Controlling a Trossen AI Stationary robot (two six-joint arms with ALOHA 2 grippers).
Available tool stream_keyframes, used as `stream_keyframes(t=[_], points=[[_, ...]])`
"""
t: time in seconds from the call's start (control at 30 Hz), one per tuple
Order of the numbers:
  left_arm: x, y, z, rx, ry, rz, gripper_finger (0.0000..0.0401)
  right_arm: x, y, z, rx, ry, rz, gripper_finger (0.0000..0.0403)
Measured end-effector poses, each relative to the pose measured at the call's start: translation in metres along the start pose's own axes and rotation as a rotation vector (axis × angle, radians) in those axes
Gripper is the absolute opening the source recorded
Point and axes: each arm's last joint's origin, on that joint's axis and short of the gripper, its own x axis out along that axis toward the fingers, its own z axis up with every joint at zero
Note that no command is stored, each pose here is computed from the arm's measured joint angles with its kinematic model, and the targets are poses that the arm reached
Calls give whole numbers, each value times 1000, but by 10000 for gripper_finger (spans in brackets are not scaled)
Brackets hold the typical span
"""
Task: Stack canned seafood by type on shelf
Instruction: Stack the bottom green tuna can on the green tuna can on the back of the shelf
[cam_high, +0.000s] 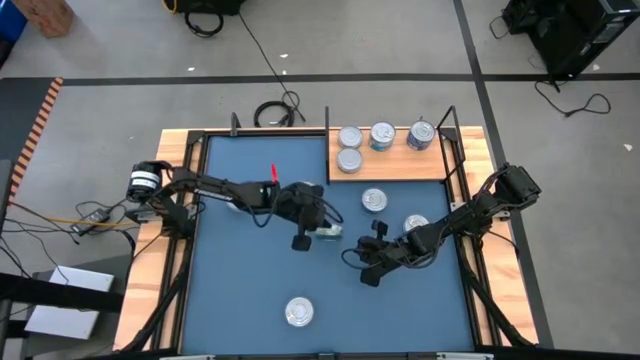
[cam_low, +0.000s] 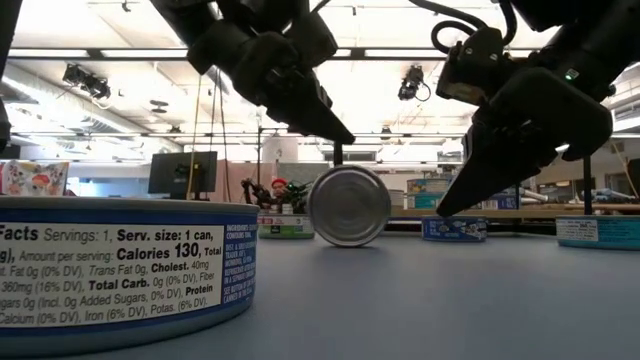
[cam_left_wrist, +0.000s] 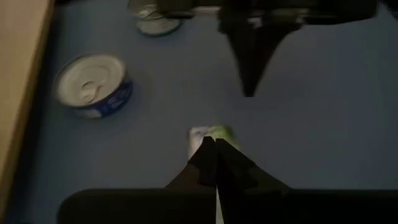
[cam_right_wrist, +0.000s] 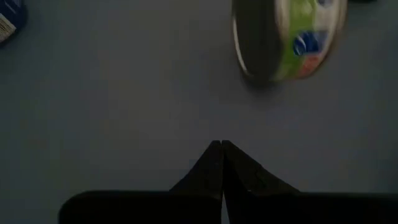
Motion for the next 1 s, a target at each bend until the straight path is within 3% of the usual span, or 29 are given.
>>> stream_keyframes(t=[0.3, 0.47, 0.73, 0.87, 1.0], points=[[-5, 13, -3, -16, 17, 28, 0, 0, 0, 0, 8, 0, 1, 22], [-11, 7, -5, 65, -33, 31, 0, 0, 0, 0, 12, -1, 1, 42], [-10, -9, -35, 52, -141, 25, 0, 0, 0, 1, 37, -8, -10, 92], [-11, -21, -42, 75, -207, 10, 0, -4, 5, 13, -13, -37, -11, 117], [-18, -32, -48, 91, -260, 66, 0, -14, 11, 37, -54, -73, -57, 139]])
